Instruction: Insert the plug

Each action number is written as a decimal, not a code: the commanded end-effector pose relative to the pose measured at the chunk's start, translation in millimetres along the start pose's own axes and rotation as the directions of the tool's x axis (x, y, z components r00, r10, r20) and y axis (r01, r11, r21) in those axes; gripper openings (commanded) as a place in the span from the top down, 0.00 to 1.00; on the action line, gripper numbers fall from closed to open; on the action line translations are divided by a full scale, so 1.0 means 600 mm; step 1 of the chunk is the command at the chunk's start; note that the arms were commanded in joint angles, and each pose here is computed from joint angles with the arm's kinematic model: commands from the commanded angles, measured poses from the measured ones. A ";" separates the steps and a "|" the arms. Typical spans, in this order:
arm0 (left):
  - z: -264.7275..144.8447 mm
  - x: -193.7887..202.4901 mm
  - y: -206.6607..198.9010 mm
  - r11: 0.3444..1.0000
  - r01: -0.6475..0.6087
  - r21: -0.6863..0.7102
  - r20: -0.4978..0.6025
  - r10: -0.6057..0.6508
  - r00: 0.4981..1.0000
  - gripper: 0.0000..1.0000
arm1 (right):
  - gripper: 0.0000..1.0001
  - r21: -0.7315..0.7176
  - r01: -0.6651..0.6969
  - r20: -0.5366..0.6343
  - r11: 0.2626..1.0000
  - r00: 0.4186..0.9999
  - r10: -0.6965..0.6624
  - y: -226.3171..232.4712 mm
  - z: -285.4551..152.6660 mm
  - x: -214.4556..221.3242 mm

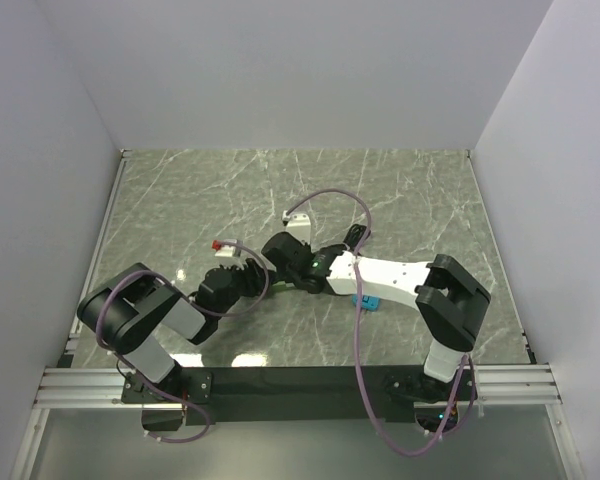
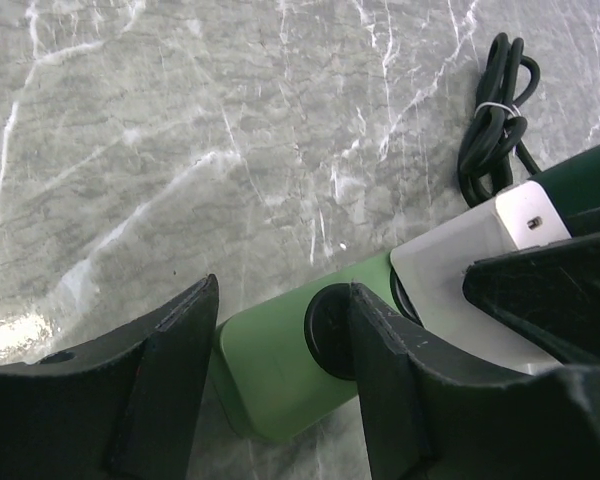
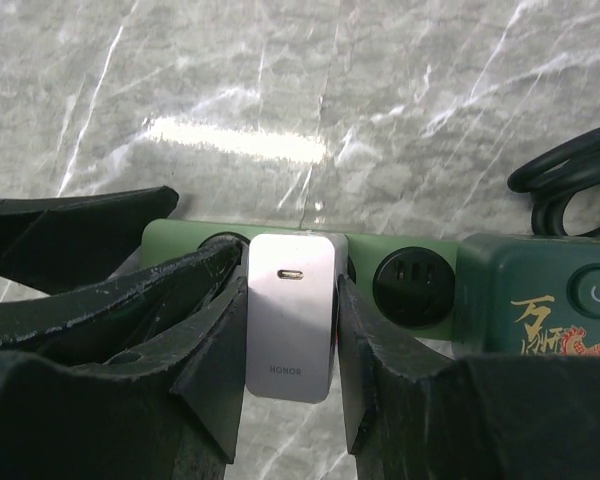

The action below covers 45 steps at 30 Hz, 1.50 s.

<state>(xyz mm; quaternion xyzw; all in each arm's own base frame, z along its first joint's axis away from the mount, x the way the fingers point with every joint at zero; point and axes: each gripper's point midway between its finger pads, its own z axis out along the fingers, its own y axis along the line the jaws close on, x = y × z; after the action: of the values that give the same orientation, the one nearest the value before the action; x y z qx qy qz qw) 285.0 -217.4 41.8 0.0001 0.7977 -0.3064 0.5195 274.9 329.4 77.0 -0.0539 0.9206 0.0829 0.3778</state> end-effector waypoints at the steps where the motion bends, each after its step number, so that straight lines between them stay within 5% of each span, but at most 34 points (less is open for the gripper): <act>1: 0.009 -0.010 -0.020 0.999 0.010 0.039 0.013 -0.010 1.000 0.40 | 1.00 0.140 0.115 -0.110 0.983 0.989 -0.100 -0.086 0.059 0.061; 6: 0.013 -0.026 -0.027 0.999 0.022 0.039 0.031 -0.023 0.999 0.37 | 1.00 0.063 0.091 -0.046 0.994 0.995 -0.089 -0.053 0.041 0.020; 9: 0.017 -0.030 -0.027 0.999 0.025 0.026 0.029 -0.025 0.999 0.32 | 0.81 0.045 0.090 0.009 0.995 0.996 -0.091 -0.040 0.012 -0.010; 13: 0.018 -0.040 -0.030 0.999 0.032 0.019 0.040 -0.033 0.999 0.27 | 0.14 0.009 0.097 0.060 0.995 0.993 -0.097 -0.028 -0.043 -0.033; 19: 0.014 -0.056 -0.033 0.999 0.033 0.008 0.057 -0.034 0.998 0.22 | 0.09 -0.041 0.040 0.131 0.998 0.991 -0.034 -0.044 -0.112 -0.048; 25: -0.006 -0.074 -0.016 0.997 0.052 -0.054 0.100 -0.046 0.994 0.12 | 0.07 0.066 -0.059 0.147 0.996 0.988 0.049 -0.128 -0.151 -0.022; 30: -0.033 -0.094 -0.014 0.995 0.082 -0.060 0.149 -0.072 0.986 0.05 | 0.07 0.181 -0.127 0.076 0.975 0.990 0.115 -0.194 -0.135 0.030; 45: -0.090 -0.116 -0.030 0.995 0.100 0.024 0.212 -0.103 0.972 0.04 | 0.07 0.374 -0.224 -0.022 0.900 0.968 0.250 -0.286 -0.055 0.092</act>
<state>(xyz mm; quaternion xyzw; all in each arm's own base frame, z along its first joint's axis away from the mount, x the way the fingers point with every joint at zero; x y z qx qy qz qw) 269.4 -181.9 122.6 -0.0704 0.7361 -0.3272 0.5884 233.9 155.2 49.5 0.1001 0.9347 -0.0374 0.3389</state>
